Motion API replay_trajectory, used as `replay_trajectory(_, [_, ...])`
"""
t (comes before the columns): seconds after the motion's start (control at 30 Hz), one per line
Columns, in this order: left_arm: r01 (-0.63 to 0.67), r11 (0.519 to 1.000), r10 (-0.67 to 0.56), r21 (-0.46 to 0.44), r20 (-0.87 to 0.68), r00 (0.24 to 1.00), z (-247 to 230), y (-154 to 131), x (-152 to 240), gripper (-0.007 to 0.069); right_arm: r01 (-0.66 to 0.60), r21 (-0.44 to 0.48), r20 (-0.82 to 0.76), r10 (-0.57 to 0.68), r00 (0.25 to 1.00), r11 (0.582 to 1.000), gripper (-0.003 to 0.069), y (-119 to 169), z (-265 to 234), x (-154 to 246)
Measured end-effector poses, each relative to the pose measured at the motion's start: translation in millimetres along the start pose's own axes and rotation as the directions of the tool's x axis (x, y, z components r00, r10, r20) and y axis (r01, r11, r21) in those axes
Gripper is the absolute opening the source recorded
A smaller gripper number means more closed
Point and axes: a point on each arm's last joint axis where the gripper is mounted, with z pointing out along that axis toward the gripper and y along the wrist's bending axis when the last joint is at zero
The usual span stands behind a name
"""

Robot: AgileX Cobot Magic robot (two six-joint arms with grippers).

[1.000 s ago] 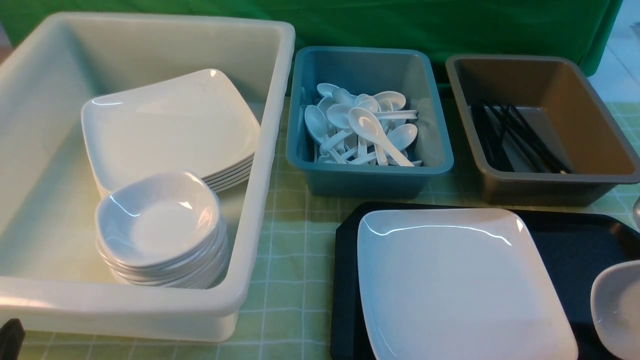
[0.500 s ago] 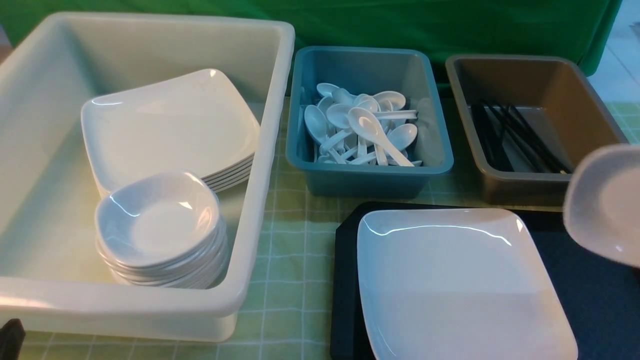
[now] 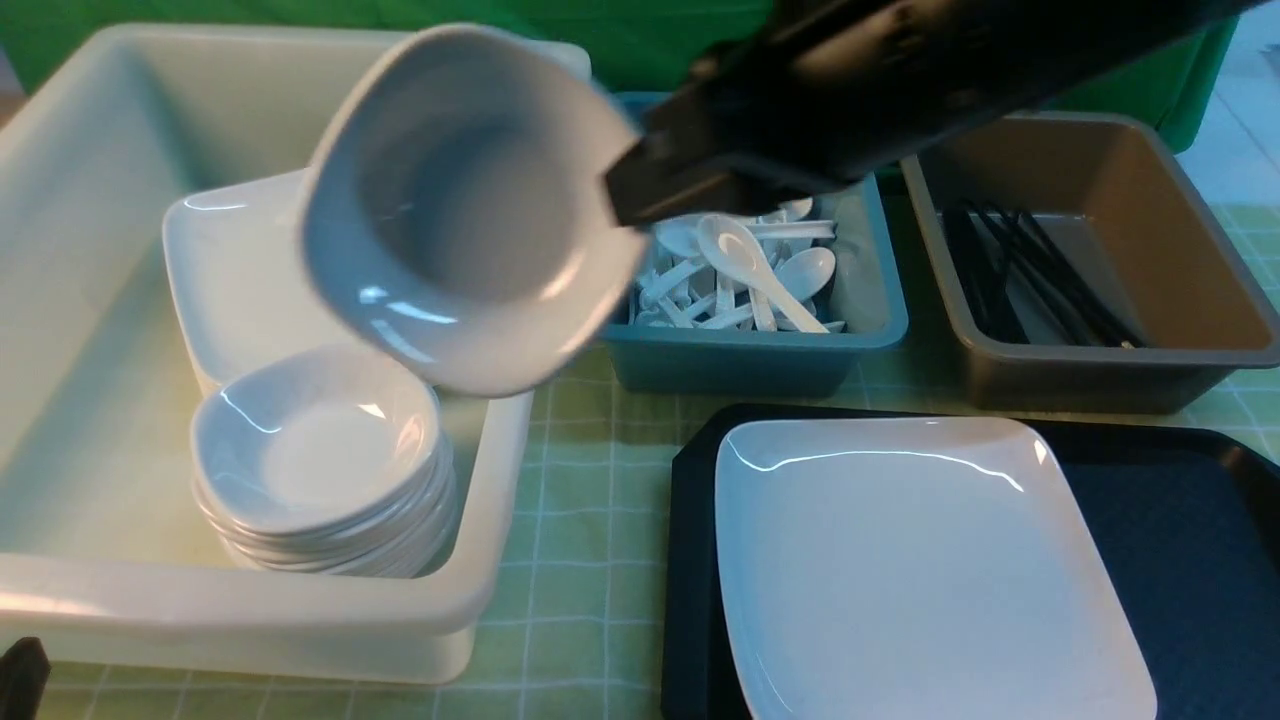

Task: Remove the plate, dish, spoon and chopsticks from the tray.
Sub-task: Use the right arm to put the small plate into the large storage box on the left

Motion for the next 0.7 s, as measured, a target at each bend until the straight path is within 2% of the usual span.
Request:
replay_trajectory(0.13, [0.0,1.0,0.0,0.0,0.0,1.0,0,0,0,0.0223,-0.107,-0.023,0.037,0.108,0.993,0.994,0.0031,12,63,10])
replay_trajectory(0.3, [0.0,1.0,0.0,0.0,0.0,1.0,0,0,0,0.0223,-0.286,-0.002,0.02,0.286,0.958,0.958,0.0039,3,116,27])
replay_trajectory(0.43, [0.0,1.0,0.0,0.0,0.0,1.0,0,0,0,0.0223,-0.357,0.018,0.001,0.357,0.934,0.934,0.0059,-4,131,34])
replay_trajectory(0.53, [0.0,1.0,0.0,0.0,0.0,1.0,0,0,0,0.0223,-0.403,0.022,0.009,0.403,0.915,0.915,0.0101,-7,136,35])
replay_trajectory(0.67, [0.0,1.0,0.0,0.0,0.0,1.0,0,0,0,0.0223,-0.413,0.021,0.017,0.413,0.911,0.91,0.0154,-8,137,35])
replay_trajectory(0.7, [0.0,1.0,0.0,0.0,0.0,1.0,0,0,0,0.0223,-0.415,0.022,0.014,0.415,0.91,0.91,0.0189,-8,139,36])
